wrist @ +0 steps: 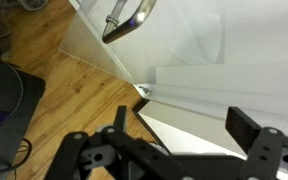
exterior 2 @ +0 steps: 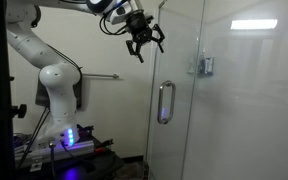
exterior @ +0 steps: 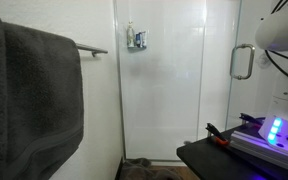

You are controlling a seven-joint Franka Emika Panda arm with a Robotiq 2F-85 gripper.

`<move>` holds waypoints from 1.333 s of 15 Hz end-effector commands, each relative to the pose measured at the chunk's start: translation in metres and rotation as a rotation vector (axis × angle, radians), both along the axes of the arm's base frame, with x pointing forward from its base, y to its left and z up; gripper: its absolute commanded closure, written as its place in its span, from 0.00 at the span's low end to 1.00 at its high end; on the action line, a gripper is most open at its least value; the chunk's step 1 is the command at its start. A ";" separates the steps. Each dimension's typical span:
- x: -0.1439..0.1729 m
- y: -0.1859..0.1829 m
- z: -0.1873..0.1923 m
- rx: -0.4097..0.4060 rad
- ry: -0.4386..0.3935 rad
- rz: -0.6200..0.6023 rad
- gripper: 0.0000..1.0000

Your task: Close the shower door

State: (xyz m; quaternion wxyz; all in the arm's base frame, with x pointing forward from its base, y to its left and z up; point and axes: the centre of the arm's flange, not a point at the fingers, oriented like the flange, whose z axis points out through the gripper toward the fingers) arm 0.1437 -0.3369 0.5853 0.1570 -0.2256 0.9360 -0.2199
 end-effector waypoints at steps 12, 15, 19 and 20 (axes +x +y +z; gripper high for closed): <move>0.051 -0.035 -0.023 0.016 -0.054 0.305 0.00; 0.053 -0.054 -0.031 0.032 -0.078 0.373 0.00; 0.061 -0.078 -0.042 0.076 -0.074 0.425 0.00; 0.064 -0.084 -0.045 0.093 -0.069 0.437 0.00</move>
